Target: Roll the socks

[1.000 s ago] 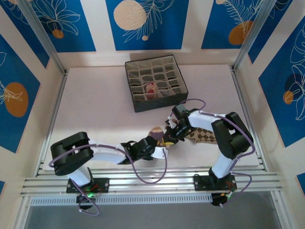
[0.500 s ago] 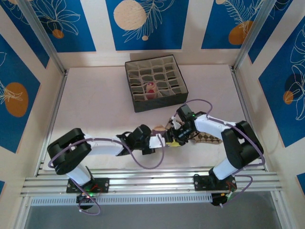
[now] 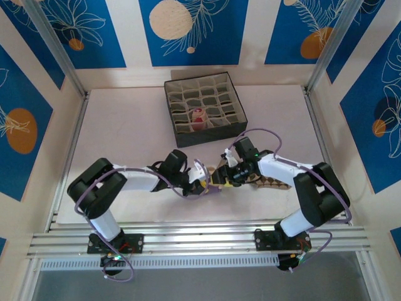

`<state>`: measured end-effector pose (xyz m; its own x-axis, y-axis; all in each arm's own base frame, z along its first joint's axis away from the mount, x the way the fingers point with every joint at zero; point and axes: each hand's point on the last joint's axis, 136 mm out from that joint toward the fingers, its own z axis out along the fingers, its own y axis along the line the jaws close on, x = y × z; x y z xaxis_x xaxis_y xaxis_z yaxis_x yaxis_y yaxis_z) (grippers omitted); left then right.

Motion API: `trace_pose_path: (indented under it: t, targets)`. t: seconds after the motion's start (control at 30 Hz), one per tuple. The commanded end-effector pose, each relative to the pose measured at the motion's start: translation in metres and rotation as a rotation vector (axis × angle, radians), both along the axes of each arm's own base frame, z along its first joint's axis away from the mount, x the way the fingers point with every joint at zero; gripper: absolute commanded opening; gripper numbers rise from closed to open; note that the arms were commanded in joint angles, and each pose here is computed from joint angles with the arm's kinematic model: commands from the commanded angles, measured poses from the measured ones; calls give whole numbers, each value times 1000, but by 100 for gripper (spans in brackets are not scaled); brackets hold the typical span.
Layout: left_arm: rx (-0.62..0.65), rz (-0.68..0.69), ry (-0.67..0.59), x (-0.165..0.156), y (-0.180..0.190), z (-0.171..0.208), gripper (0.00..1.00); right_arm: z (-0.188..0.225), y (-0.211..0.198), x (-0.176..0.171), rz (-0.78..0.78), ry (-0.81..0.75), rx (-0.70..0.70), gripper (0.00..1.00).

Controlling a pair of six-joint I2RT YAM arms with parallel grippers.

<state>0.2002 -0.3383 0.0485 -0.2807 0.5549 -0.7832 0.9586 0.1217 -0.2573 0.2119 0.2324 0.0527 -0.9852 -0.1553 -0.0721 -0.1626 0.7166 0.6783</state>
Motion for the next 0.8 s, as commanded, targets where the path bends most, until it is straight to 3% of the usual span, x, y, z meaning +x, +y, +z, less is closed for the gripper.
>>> trace_pose_path:
  t: [0.0,0.13,0.27,0.37,0.5,0.77]
  targets:
    - [105,6,244,-25,19,-37,0,-3,10,3,32,-3,8,59]
    - [107,23,304,-21,20,-42,7,-18,9,3,29,39,-43,53]
    - [99,3,282,-20,20,-38,18,-37,-3,3,-13,121,-164,31]
    - [106,8,195,-15,22,-29,24,-48,-10,2,-34,181,-224,19]
    - [128,17,-32,-5,23,-4,28,-57,-16,-2,-43,230,-268,10]
    - [127,132,-608,11,29,51,33,-59,-20,-7,-42,259,-288,7]
